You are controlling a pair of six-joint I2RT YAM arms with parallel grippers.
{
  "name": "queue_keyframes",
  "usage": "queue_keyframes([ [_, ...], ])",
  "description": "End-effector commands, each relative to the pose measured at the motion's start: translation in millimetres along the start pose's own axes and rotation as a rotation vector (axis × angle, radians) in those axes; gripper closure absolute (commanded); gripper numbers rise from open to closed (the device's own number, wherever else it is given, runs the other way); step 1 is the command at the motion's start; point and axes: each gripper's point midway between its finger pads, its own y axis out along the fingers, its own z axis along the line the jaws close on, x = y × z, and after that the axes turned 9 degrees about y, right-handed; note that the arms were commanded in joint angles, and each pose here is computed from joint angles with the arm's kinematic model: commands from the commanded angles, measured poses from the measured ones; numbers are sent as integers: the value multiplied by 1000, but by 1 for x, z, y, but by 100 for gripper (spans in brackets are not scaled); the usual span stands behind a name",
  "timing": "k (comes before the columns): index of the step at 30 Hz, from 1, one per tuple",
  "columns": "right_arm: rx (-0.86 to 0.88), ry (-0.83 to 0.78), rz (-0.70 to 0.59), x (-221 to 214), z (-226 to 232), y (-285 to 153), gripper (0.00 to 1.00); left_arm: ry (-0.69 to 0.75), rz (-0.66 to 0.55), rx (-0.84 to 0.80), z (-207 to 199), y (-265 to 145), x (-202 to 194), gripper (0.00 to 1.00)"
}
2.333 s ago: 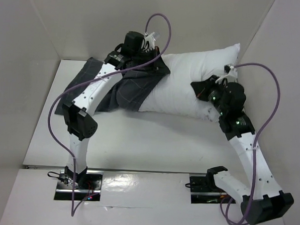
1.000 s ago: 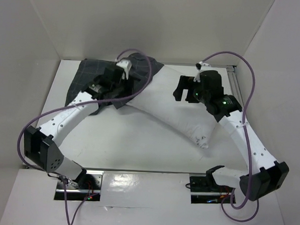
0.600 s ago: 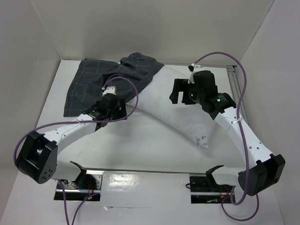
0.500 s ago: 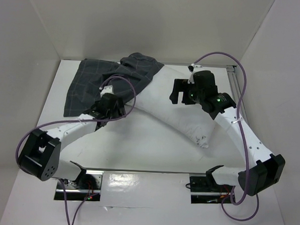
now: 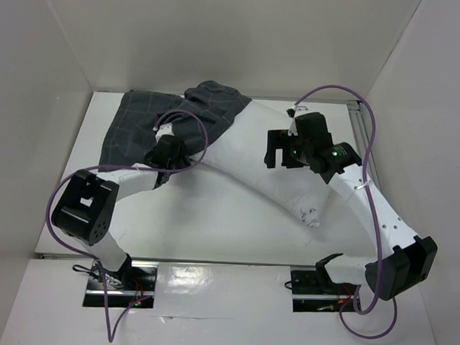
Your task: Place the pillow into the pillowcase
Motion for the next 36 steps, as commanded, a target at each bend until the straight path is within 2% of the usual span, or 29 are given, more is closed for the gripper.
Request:
queue_keyframes([
  [1, -32, -29, 38, -9, -6, -14, 0, -34, -111, -61, -13, -1, 37, 41],
  [4, -70, -20, 98, -21, -13, -9, 0, -30, -112, -42, -11, 1, 47, 65],
  [5, -79, -10, 116, -28, -16, -6, 0, -15, -113, -42, -12, 0, 50, 80],
  [7, -103, 22, 131, -36, -21, -2, 0, 2, -90, -31, -11, 1, 48, 99],
  [11, -93, 69, 103, -44, -22, 19, 0, 32, -82, -105, -26, -5, 56, 100],
  [14, -72, 99, 145, -69, -24, 47, 0, 49, -65, -206, -47, -21, 61, 100],
  [15, -47, 100, 127, -71, -23, 62, 4, 53, -40, -236, -52, -27, 59, 100],
  [16, -22, 111, 134, -72, -17, 71, 16, 62, -21, -273, -62, -32, 57, 100],
  [17, -13, 112, 145, -74, -15, 81, 39, 71, 4, -322, -73, -37, 53, 100],
  [18, -17, 112, 155, -72, -14, 97, 96, 82, -1, -369, -89, -45, 60, 100],
  [19, -10, 111, 118, -51, -6, 101, 100, 92, 19, -395, -98, -52, 59, 100],
  [20, 6, 111, 89, -35, 1, 105, 100, 100, 22, -428, -110, -56, 62, 100],
  [21, 20, 107, 4, 7, 12, 103, 100, 115, 2, -512, -139, -69, 79, 100],
  [22, 23, 107, -41, 29, 18, 98, 100, 123, -3, -539, -152, -76, 89, 100],
  [23, 30, 98, -109, 56, 26, 88, 100, 148, 5, -561, -163, -83, 95, 100],
  [24, 42, 86, -157, 77, 33, 77, 100, 173, -61, -646, -194, -109, 129, 100],
  [25, 83, 88, -238, 113, 49, 54, 100, 182, -57, -672, -208, -114, 135, 100],
  [28, 116, 68, -285, 134, 68, 36, 100, 210, -124, -831, -256, -168, 177, 100],
  [31, 127, 66, -263, 114, 78, 39, 100, 202, -123, -944, -279, -196, 192, 100],
  [33, 116, 80, -161, 69, 69, 63, 100, 203, -102, -985, -282, -208, 185, 100],
  [34, 151, 99, -160, 59, 78, 65, 100, 195, -58, -968, -276, -200, 170, 100],
  [35, 126, 99, -80, 20, 67, 84, 100, 195, -34, -957, -271, -197, 160, 100],
  [36, 131, 109, -59, 6, 69, 85, 100, 195, -37, -959, -266, -202, 156, 100],
])
